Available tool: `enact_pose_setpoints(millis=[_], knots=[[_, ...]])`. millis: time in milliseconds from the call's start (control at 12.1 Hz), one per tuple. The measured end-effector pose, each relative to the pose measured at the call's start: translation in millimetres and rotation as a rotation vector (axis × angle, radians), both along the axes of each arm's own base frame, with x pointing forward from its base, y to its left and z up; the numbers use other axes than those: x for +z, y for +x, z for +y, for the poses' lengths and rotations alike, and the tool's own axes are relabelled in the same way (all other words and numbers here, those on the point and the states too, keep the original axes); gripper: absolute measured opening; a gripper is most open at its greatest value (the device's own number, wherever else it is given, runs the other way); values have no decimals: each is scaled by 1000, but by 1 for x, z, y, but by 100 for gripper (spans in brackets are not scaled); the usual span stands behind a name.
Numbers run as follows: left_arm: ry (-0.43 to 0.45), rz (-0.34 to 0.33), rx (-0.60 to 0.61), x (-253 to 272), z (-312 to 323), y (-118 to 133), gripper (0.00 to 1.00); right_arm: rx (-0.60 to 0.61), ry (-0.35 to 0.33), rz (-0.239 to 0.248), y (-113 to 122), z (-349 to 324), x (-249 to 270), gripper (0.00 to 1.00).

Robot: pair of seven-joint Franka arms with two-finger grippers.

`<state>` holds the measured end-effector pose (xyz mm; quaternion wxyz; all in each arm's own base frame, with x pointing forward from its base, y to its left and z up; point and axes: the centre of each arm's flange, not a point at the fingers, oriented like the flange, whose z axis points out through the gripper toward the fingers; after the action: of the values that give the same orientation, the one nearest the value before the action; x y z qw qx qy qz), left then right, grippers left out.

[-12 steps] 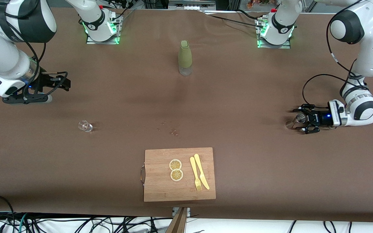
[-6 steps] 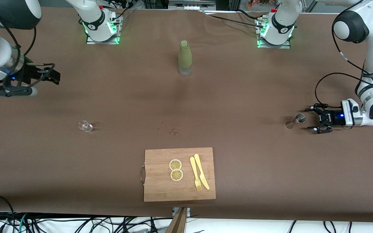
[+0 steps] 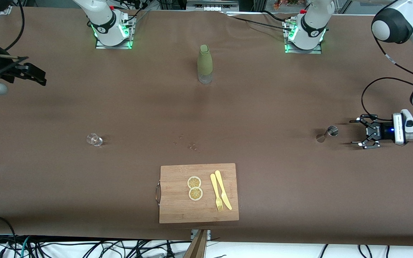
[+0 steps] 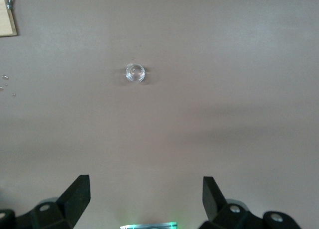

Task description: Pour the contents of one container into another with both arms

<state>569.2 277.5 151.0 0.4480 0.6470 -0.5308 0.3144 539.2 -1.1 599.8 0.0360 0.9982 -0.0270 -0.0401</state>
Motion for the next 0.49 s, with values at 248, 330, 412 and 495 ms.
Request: enact_pose_setpoints(millis=[248, 330, 412, 495], knots=[[102, 153, 21, 49, 1, 8, 100, 3, 2, -7, -2, -2, 4, 100], [136, 206, 41, 67, 1, 11, 100, 2, 6, -7, -2, -2, 4, 100], [160, 248, 67, 86, 0, 14, 100, 2, 15, -4, -2, -1, 4, 100], [178, 280, 84, 103, -4, 18, 100, 2, 25, 1, -3, 0, 4, 100]])
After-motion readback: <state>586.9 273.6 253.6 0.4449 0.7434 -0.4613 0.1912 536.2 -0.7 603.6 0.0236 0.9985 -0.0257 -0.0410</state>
